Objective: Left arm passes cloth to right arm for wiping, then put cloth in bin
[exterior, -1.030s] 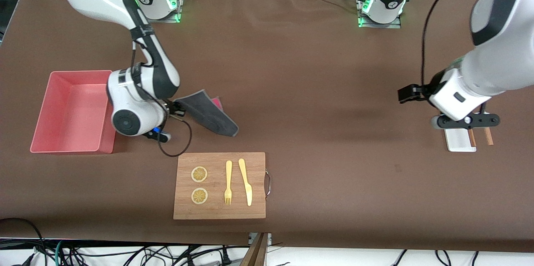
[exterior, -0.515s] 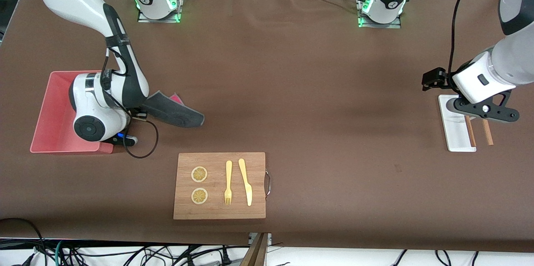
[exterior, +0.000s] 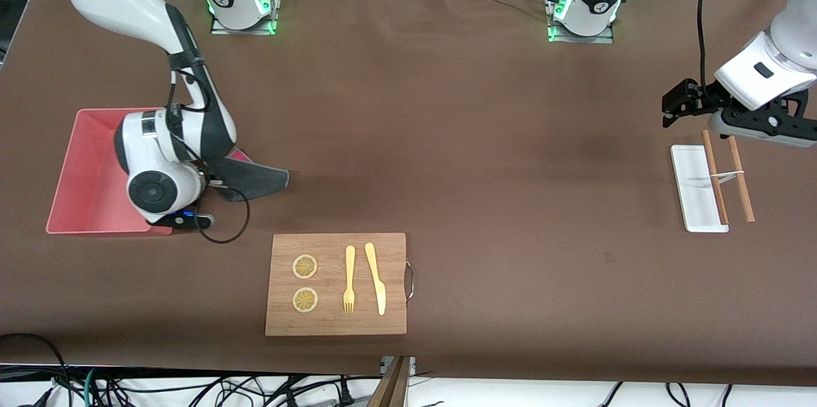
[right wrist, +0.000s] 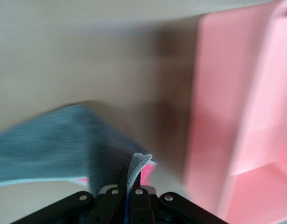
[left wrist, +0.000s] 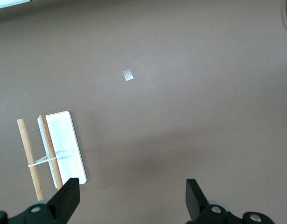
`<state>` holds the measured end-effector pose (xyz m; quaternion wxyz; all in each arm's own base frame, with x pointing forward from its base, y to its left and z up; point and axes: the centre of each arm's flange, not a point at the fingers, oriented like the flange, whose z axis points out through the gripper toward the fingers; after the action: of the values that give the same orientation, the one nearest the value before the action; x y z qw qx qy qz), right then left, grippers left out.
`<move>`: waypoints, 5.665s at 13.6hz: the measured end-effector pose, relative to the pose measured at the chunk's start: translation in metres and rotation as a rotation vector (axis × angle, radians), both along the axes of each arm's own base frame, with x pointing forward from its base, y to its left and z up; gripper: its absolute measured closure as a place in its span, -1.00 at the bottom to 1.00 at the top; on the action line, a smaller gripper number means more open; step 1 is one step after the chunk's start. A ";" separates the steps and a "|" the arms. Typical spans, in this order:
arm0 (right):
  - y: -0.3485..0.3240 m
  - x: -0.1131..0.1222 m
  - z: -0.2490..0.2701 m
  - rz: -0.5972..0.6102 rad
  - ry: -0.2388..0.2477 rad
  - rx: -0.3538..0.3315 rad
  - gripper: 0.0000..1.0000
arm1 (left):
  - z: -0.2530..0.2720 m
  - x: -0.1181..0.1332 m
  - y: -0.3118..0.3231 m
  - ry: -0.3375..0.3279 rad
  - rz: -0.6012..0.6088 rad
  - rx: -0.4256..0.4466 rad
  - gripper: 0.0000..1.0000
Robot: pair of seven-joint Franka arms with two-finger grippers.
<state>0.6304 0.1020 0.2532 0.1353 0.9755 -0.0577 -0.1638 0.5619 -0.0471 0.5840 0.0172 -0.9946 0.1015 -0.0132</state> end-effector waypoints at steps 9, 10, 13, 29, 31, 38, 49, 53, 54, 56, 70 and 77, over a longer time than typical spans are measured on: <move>0.183 -0.018 0.008 -0.366 -0.173 0.200 0.96 | -0.012 0.000 0.006 0.054 0.015 0.008 -1.00; 0.205 -0.021 0.010 -0.400 -0.189 0.214 0.96 | -0.012 0.000 0.006 0.055 0.015 0.008 -1.00; 0.258 -0.028 0.013 -0.489 -0.227 0.275 0.96 | -0.012 -0.002 0.006 0.065 0.017 0.009 -1.00; 0.163 -0.027 -0.019 -0.327 0.061 0.108 0.96 | -0.007 -0.008 0.012 0.110 0.028 0.013 -1.00; 0.116 -0.013 -0.023 -0.283 0.079 0.103 0.96 | -0.008 -0.009 0.012 0.116 0.029 0.013 -1.00; -0.031 0.014 -0.023 -0.102 0.134 0.131 0.96 | -0.009 -0.010 0.013 0.130 0.032 0.014 -1.00; -0.062 0.015 0.200 0.035 0.115 0.085 0.96 | -0.007 -0.012 0.013 0.136 0.033 0.015 -1.00; -0.162 -0.008 0.258 0.095 0.123 0.155 0.96 | -0.006 -0.012 0.013 0.137 0.033 0.015 -1.00; -0.189 -0.013 0.264 0.111 0.128 0.170 0.96 | -0.006 -0.012 0.013 0.138 0.033 0.015 -1.00; -0.232 -0.023 0.269 0.138 0.147 0.175 0.96 | -0.006 -0.012 0.013 0.138 0.033 0.015 -1.00; -0.302 -0.034 0.071 0.163 0.158 0.226 0.96 | -0.007 -0.013 0.013 0.147 0.033 0.016 -1.00; -0.286 -0.026 -0.006 0.133 0.097 0.240 0.96 | -0.007 -0.014 0.014 0.154 0.034 0.016 -1.00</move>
<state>0.6046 -0.1841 0.2468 0.0307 0.9773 0.0339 -0.2070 0.5482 -0.0335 0.5768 0.0176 -0.9940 0.0859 0.0646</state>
